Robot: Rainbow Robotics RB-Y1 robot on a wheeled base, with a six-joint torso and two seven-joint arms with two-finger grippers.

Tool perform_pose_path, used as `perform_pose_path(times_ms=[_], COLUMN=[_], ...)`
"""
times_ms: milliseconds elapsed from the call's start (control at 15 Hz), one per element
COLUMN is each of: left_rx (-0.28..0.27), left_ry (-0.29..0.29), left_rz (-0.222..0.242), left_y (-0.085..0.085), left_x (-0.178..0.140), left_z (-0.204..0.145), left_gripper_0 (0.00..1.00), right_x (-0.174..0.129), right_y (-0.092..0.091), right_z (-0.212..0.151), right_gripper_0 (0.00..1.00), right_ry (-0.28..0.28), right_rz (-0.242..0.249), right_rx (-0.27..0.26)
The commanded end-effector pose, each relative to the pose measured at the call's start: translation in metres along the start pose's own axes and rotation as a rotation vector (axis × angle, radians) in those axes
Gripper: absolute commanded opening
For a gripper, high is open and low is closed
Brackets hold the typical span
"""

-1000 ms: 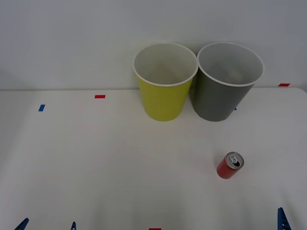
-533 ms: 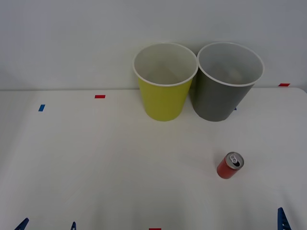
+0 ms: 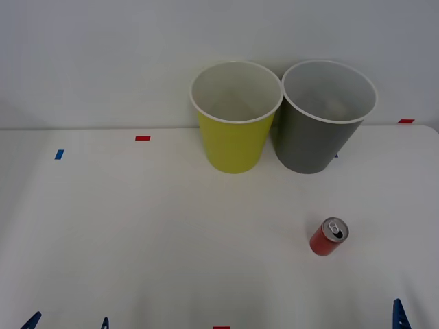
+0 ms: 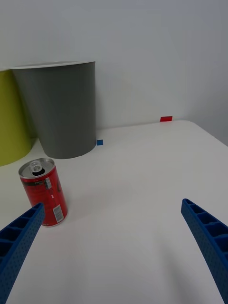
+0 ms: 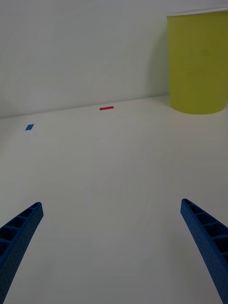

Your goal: Put cans in the gray bin and PET bottles in the light green bin.

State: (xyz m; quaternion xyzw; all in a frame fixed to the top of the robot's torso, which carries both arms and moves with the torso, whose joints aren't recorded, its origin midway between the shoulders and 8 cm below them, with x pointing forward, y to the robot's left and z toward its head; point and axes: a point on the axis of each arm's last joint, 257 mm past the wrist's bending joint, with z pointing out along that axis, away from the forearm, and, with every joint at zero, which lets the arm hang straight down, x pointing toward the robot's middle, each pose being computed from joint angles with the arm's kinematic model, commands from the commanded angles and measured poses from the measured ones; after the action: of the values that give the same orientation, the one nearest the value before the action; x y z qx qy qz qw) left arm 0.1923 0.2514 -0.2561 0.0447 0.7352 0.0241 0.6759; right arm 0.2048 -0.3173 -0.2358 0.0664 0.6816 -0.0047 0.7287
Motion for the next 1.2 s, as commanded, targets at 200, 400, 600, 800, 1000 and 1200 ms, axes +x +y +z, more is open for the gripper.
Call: perform_pose_path(times_ms=[200, 400, 600, 800, 1000, 1200], left_rx=[0.000, 0.000, 0.000, 0.000, 0.000, 0.000], left_ry=[0.000, 0.000, 0.000, 0.000, 0.000, 0.000], left_rz=[0.000, 0.000, 0.000, 0.000, 0.000, 0.000], left_y=[0.000, 0.000, 0.000, 0.000, 0.000, 0.000], left_x=[0.000, 0.000, 0.000, 0.000, 0.000, 0.000], left_z=[0.000, 0.000, 0.000, 0.000, 0.000, 0.000], left_gripper_0=[1.00, 1.00, 1.00, 1.00, 1.00, 1.00], right_x=[-0.007, 0.009, 0.018, 0.042, 0.049, 0.057], right_y=[0.004, 0.005, 0.018, 0.025, 0.036, 0.056], right_z=[0.000, -0.014, -0.019, -0.015, 0.001, 0.027], right_gripper_0=[1.00, 1.00, 1.00, 1.00, 1.00, 1.00], right_ry=[-0.034, -0.020, 0.002, 0.033, 0.033, 0.038], right_rz=[-0.046, -0.081, -0.096, -0.102, -0.124, -0.129], right_rx=[-0.004, -0.012, -0.070, -0.128, -0.179, -0.228])
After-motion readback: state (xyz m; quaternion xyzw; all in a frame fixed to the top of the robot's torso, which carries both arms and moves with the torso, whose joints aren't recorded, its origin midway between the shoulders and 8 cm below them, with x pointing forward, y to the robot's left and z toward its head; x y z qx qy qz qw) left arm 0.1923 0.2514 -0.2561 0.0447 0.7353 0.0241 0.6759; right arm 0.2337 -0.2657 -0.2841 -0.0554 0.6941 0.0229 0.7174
